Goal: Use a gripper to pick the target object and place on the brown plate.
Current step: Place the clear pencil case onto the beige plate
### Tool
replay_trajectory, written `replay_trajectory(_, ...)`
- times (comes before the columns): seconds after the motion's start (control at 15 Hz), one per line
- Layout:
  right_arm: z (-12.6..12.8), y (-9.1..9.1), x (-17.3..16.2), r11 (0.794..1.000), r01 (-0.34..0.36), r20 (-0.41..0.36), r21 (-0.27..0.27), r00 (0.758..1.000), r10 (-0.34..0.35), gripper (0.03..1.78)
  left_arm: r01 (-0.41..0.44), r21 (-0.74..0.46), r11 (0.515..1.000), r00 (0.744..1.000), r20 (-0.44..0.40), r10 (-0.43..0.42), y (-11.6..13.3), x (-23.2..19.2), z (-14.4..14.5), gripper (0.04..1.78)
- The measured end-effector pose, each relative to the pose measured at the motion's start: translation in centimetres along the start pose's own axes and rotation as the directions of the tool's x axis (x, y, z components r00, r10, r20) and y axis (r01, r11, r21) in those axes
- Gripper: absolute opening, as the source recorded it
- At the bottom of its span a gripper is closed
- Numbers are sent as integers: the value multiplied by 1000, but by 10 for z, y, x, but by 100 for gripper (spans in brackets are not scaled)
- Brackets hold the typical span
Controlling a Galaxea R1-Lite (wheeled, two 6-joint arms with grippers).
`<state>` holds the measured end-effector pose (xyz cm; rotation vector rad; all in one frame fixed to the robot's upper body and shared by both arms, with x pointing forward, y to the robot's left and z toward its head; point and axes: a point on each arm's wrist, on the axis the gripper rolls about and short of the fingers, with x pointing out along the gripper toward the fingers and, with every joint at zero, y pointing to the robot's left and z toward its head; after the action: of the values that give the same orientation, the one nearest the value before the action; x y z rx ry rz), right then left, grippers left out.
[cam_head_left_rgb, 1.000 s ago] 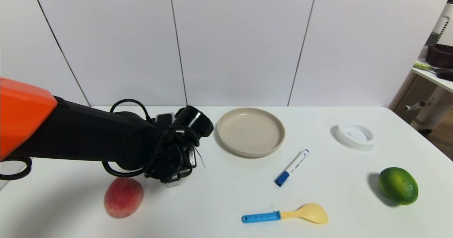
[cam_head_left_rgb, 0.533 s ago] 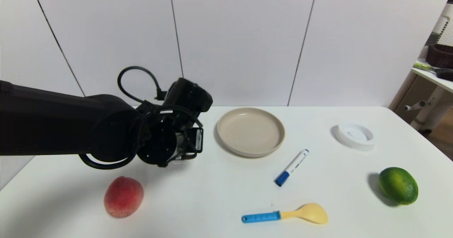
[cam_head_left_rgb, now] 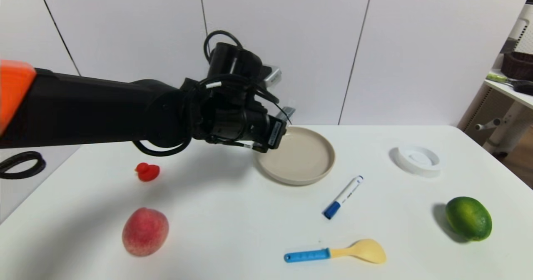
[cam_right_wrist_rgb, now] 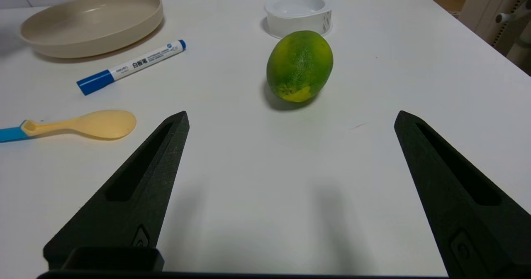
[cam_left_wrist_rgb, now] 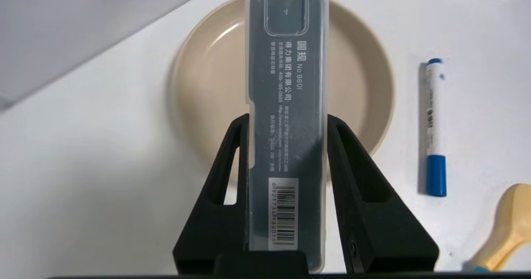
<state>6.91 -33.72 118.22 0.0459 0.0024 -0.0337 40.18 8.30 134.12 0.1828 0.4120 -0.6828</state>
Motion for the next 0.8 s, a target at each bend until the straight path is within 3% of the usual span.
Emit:
replay_trajectory(0.33,0,0,0,1000,0,0,0,1000,0,171,20,47,999,998,58,-23,-2,63,-4,58)
replay_trajectory(0.8,0,0,0,1000,0,0,0,1000,0,171,26,0,1000,996,-80,-25,-1,96,-28,58)
